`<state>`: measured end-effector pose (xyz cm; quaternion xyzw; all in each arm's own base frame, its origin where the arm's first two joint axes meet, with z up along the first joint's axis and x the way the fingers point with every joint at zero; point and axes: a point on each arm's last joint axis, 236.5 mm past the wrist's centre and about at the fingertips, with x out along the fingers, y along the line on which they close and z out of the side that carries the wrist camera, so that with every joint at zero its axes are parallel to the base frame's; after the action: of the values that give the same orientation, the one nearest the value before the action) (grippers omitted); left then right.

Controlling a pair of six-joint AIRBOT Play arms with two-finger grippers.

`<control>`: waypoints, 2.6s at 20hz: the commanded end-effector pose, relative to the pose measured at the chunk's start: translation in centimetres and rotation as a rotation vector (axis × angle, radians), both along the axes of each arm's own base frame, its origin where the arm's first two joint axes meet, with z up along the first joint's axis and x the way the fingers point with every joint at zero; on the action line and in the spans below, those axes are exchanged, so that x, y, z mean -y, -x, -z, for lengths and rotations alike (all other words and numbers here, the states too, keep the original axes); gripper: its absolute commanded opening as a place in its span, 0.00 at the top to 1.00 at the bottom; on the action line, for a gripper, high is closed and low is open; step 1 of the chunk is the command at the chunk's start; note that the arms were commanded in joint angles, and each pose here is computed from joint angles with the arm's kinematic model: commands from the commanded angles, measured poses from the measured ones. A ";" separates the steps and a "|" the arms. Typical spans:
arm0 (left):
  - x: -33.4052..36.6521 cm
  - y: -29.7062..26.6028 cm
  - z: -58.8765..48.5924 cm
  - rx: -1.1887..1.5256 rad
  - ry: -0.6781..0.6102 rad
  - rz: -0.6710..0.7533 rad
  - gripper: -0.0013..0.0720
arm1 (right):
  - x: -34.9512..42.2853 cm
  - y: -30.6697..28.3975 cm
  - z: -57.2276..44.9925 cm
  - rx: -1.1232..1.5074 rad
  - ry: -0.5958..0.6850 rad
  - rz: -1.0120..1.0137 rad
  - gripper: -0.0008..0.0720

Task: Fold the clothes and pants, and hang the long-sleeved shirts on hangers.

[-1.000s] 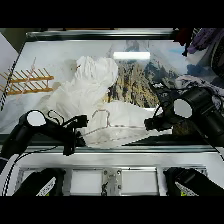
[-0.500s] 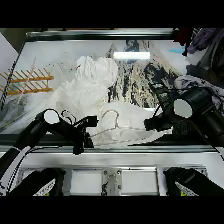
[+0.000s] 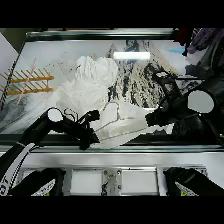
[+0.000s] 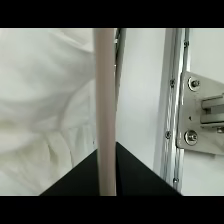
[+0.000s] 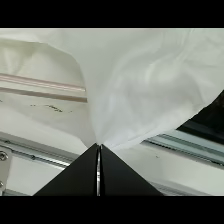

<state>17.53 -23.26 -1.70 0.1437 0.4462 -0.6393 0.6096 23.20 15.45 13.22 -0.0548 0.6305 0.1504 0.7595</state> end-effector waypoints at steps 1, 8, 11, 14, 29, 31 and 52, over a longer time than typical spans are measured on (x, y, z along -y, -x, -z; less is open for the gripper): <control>0.3 -0.8 -0.5 0.039 0.016 -0.027 0.96 | -2.8 -0.2 -1.2 0.026 -0.118 -0.033 0.96; 0.4 -1.1 -0.7 0.053 0.019 -0.034 0.96 | -9.8 -0.3 -2.2 0.086 -0.291 -0.141 0.96; 0.4 -1.0 -0.7 0.052 0.019 -0.034 0.96 | -11.5 -0.6 -2.0 0.107 -0.314 -0.165 0.96; 0.4 -1.1 -0.7 0.053 0.019 -0.034 0.96 | -12.2 -0.6 -1.7 0.105 -0.317 -0.176 0.97; 0.3 -1.0 -0.7 0.050 0.019 -0.032 0.96 | -9.2 -1.5 -3.2 0.168 -0.294 -0.218 0.24; 0.3 -1.0 -0.7 0.050 0.019 -0.032 0.96 | -8.3 -1.4 -4.0 0.177 -0.316 -0.243 0.25; 0.3 -0.6 -0.7 0.038 0.017 -0.020 0.96 | 5.1 -4.6 -4.3 0.445 -0.829 -0.666 0.25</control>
<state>18.11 -23.54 -1.01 0.1454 0.4307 -0.6342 0.6254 29.58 12.42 19.90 0.0374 0.3297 0.5421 0.7721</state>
